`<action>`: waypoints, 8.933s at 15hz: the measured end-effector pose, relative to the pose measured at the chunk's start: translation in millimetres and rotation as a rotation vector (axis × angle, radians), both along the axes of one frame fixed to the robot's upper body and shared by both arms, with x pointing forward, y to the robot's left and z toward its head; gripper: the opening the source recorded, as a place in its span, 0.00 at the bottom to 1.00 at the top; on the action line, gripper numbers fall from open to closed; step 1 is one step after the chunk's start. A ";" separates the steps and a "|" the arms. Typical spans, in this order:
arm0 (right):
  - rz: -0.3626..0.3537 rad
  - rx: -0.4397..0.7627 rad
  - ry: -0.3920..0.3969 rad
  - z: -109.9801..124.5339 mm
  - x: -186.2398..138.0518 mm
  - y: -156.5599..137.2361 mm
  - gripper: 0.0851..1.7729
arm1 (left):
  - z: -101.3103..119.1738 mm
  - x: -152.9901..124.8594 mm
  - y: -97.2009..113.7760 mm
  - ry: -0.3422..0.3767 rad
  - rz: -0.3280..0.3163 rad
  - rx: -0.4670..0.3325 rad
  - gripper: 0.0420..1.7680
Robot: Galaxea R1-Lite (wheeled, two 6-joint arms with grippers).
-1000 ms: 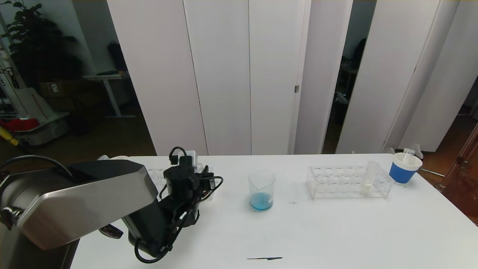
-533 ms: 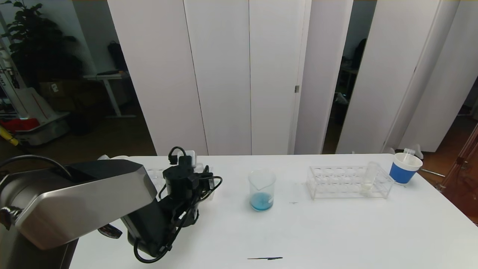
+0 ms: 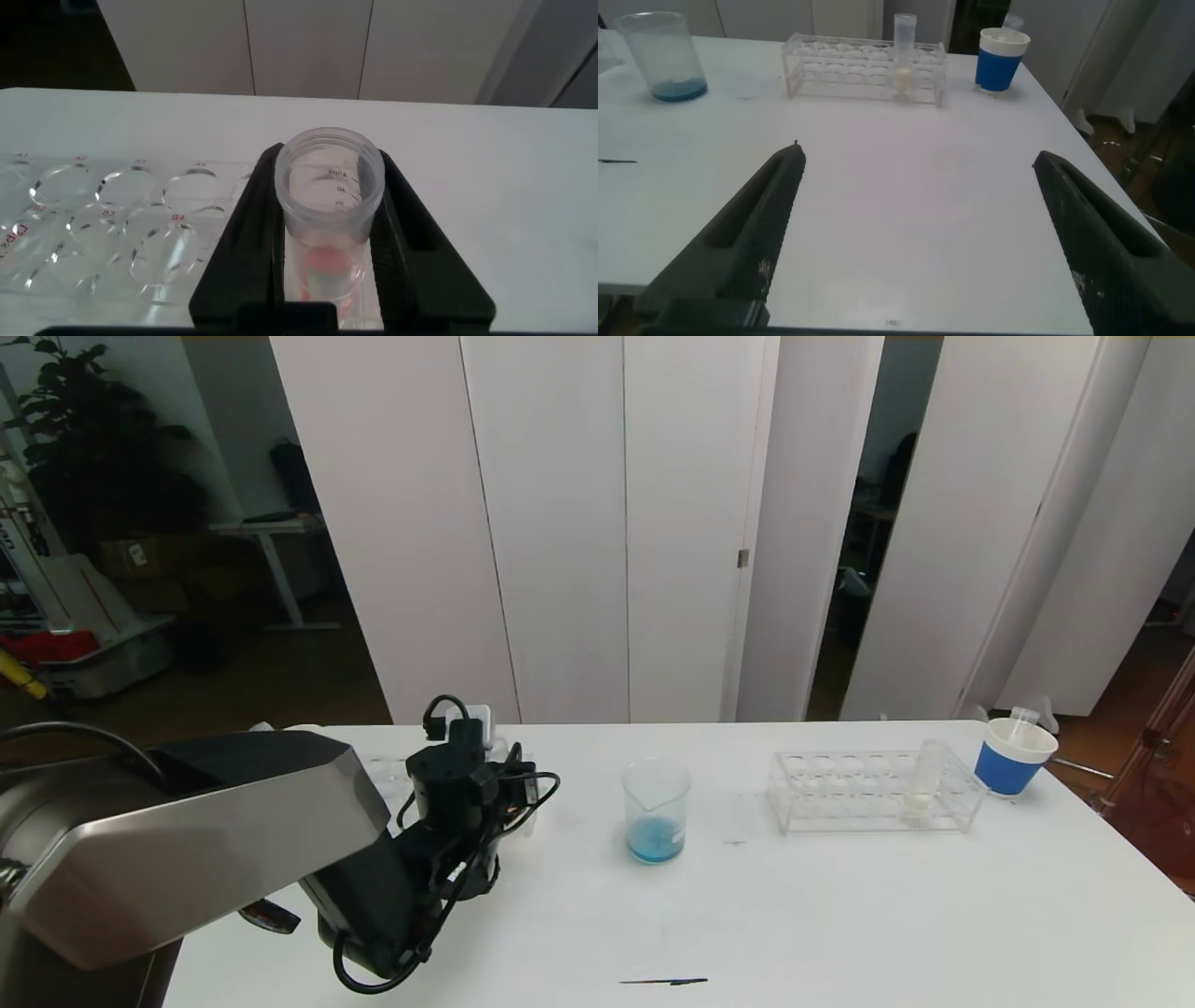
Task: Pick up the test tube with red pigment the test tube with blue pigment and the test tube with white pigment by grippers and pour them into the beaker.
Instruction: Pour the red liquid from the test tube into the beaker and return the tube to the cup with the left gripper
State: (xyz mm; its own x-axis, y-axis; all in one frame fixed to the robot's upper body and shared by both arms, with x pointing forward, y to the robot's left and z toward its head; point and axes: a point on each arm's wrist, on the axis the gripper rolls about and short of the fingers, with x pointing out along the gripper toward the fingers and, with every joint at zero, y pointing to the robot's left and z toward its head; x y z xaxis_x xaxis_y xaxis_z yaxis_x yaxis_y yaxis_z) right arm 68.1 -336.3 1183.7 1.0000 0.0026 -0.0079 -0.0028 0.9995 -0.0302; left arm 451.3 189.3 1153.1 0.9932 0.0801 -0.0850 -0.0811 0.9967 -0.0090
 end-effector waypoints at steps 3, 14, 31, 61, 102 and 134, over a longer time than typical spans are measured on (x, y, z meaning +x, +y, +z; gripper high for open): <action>0.000 0.000 0.000 0.0 0.0 0.0 0.99 | 9.7 -2.0 -4.9 -0.023 -0.016 0.011 0.32; 0.000 0.000 0.000 0.0 0.0 0.0 0.99 | 80.2 -15.8 -7.5 -0.127 -0.240 0.046 0.32; 0.000 0.000 0.000 0.0 0.0 0.0 0.99 | 96.9 29.2 -38.3 -0.366 -0.885 0.518 0.32; 0.000 0.000 0.000 0.0 0.0 0.0 0.99 | 29.7 59.5 -36.2 -0.804 -0.908 1.093 0.32; 0.000 0.000 0.000 0.0 0.0 0.0 0.99 | 30.3 58.8 -49.7 -1.017 -0.746 1.298 0.32; -0.001 0.000 0.000 0.0 0.0 0.0 0.99 | 70.0 52.4 -36.8 -0.922 -0.748 1.199 0.32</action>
State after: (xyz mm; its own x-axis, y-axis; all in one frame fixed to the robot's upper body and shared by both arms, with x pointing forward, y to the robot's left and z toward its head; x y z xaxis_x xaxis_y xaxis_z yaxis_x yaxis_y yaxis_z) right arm 68.1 -336.3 1183.7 1.0000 0.0019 -0.0074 -0.0021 0.9996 -0.0297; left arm 503.7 152.5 1223.2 0.5209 -0.8133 0.2590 -0.0217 0.2907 0.9566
